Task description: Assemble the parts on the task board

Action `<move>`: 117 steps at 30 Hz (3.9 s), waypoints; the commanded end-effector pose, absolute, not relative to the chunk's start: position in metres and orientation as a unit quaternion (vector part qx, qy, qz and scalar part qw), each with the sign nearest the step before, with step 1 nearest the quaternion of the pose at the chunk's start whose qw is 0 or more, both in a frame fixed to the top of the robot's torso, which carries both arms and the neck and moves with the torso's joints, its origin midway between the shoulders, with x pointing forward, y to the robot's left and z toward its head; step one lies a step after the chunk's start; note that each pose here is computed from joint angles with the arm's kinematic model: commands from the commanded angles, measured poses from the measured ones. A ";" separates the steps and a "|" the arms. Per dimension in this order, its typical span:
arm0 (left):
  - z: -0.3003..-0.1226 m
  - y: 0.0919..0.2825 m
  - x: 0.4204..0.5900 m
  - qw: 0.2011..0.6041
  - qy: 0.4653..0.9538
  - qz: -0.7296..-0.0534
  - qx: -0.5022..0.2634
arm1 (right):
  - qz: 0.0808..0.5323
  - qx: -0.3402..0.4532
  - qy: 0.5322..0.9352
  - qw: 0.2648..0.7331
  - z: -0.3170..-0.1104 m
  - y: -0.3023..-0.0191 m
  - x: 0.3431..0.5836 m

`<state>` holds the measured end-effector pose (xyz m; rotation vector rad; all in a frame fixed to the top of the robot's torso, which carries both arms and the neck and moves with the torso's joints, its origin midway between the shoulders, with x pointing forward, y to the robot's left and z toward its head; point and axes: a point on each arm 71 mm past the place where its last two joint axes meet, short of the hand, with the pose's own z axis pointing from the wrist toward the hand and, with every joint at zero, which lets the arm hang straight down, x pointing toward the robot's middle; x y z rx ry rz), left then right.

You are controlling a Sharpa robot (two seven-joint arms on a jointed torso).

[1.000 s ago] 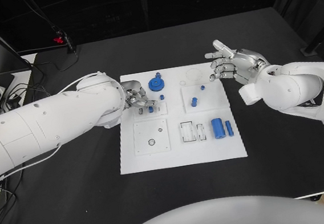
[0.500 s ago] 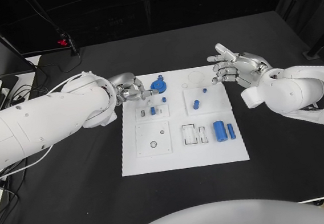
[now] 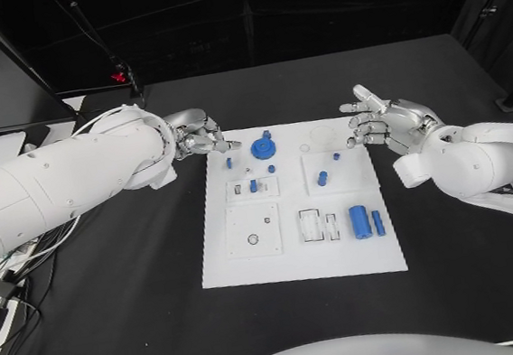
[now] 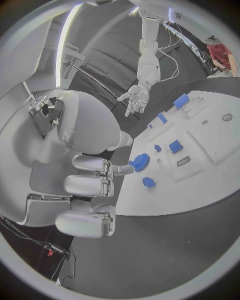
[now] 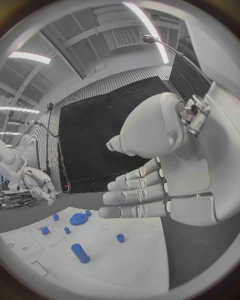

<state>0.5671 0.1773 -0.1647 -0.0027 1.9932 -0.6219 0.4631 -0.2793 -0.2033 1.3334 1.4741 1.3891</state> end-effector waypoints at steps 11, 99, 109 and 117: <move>-0.165 0.175 0.588 0.456 0.855 -0.246 0.017 | 0.542 0.512 0.570 0.345 -0.204 -0.277 0.463; -0.180 0.165 0.611 0.428 0.894 -0.129 -0.008 | 0.546 0.509 0.573 0.337 -0.207 -0.268 0.465; -0.183 0.163 0.610 0.424 0.896 -0.127 -0.008 | 0.548 0.508 0.572 0.337 -0.207 -0.267 0.465; -0.187 0.159 0.608 0.412 0.903 -0.124 -0.003 | 0.549 0.508 0.573 0.337 -0.207 -0.265 0.465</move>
